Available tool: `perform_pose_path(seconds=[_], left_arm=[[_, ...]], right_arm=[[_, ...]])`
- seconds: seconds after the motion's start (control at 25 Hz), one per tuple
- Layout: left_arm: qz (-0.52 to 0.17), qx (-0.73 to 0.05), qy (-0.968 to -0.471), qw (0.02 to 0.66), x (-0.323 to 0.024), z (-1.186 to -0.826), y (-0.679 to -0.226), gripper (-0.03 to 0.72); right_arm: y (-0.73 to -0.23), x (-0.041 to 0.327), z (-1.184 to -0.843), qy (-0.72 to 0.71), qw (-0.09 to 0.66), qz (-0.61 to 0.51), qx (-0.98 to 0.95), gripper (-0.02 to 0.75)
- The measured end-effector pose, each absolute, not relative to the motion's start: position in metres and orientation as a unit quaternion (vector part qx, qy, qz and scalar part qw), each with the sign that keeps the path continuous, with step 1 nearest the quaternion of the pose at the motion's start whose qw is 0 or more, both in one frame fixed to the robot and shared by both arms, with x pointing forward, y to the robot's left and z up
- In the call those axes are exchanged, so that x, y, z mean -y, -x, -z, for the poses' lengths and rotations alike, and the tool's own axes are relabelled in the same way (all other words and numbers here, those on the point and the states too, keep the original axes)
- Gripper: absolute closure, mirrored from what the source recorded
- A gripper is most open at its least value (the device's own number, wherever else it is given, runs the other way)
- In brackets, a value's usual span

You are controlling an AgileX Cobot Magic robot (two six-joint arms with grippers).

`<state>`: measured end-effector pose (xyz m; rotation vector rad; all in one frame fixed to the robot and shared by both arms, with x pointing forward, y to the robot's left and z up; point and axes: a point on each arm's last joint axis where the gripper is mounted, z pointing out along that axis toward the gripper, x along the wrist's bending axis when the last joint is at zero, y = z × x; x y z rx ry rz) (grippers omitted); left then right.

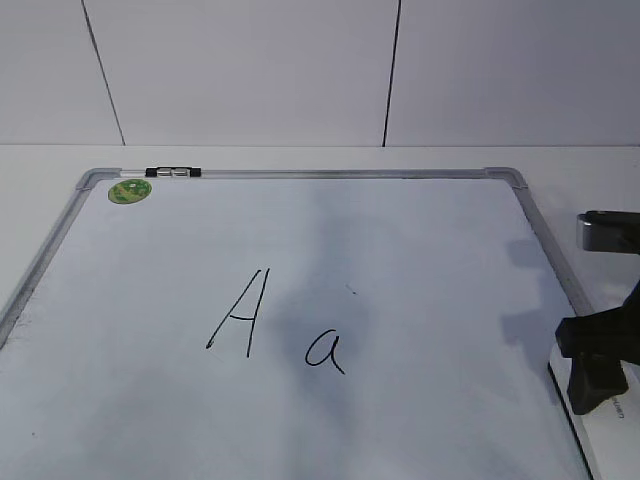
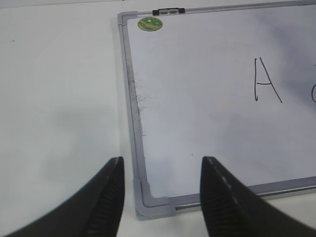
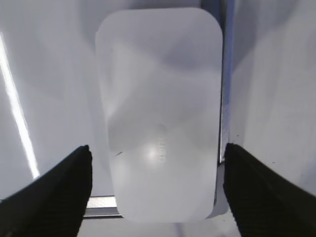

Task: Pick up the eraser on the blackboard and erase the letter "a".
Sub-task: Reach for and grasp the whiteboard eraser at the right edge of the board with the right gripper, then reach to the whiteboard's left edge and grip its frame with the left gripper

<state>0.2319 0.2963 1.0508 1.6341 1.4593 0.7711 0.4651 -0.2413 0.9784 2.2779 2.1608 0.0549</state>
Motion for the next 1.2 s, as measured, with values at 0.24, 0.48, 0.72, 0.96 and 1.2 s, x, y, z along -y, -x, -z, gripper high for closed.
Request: perform_pose_path(seconds=[0.24,0.48,0.72,0.96,1.2], left_arm=[[-0.304,-0.576,-0.645,0.399,-0.296,-1.051,-0.232,0.307],[-0.304,-0.576,-0.645,0.399,-0.296,-1.051,-0.232,0.306],[-0.302,-0.576,-0.645,0.4,-0.296,-1.051,-0.232,0.306],[-0.302,-0.576,-0.645,0.4,-0.296,-1.051,-0.232,0.306],[-0.302,-0.576,-0.645,0.4,-0.296,-1.051,-0.232,0.306]], right_arm=[[-0.463,0.242,-0.974,-0.726,0.002,-0.02,-0.688,0.084],[-0.455,0.244,-0.961,-0.726,-0.002,-0.012,-0.687,0.085],[-0.457,0.243,-0.96,-0.726,0.006,-0.026,-0.687,0.085],[-0.458,0.243,-0.96,-0.727,0.009,-0.034,-0.686,0.085],[-0.458,0.243,-0.96,-0.727,0.01,-0.034,-0.685,0.11]])
